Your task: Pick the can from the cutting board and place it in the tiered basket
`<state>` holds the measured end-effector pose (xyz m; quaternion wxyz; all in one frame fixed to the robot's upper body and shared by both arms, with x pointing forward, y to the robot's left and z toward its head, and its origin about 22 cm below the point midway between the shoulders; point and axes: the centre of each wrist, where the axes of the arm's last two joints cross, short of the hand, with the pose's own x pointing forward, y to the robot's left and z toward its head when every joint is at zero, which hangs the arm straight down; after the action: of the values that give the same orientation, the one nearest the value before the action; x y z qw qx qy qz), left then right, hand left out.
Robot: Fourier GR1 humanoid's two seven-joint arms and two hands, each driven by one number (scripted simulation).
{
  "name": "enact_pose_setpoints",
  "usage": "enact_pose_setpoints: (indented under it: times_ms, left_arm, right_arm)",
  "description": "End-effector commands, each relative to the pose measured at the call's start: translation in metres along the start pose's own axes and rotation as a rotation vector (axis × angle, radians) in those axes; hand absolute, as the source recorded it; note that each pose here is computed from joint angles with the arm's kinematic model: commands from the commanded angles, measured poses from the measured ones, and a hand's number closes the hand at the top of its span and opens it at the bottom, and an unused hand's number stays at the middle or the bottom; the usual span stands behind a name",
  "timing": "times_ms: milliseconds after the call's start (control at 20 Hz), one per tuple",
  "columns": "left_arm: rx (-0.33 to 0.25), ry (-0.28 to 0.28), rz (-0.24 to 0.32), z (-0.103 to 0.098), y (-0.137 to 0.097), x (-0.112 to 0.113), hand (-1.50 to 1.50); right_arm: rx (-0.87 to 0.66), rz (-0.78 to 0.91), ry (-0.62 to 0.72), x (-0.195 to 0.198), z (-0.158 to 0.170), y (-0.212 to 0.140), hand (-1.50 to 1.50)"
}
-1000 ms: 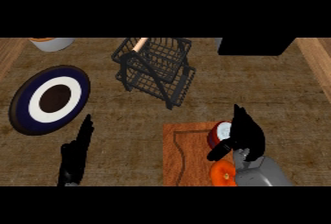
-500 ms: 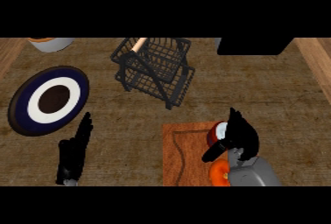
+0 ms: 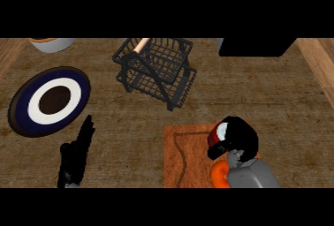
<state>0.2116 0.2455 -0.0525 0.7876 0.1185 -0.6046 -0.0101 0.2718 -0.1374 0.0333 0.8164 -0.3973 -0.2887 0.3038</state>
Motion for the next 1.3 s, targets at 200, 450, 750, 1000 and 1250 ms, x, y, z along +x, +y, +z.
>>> enact_pose_setpoints:
  times_ms: [200, 450, 750, 1000, 1250]
  left_arm:
    - [-0.008, 0.0, -0.002, -0.005, 0.007, 0.002, 0.0]
    - [0.006, 0.0, -0.008, 0.006, -0.001, -0.007, 0.0]
    - [-0.008, -0.004, 0.01, 0.0, 0.003, 0.0, 0.0]
    - [0.001, 0.004, 0.006, -0.009, 0.015, -0.006, 0.0]
    - [0.018, 0.013, -0.006, 0.006, 0.001, -0.01, 0.0]
  right_arm:
    - [-0.112, 0.148, 0.073, 0.017, -0.002, -0.003, 1.5]
    - [-0.104, 0.237, -0.212, 0.02, 0.019, 0.02, 1.5]
    - [-0.156, 0.126, -0.378, 0.026, 0.054, 0.016, 1.5]
    - [-0.236, -0.166, -0.428, 0.02, 0.104, -0.025, 1.5]
    - [-0.415, -0.327, -0.528, 0.003, 0.161, -0.081, 1.5]
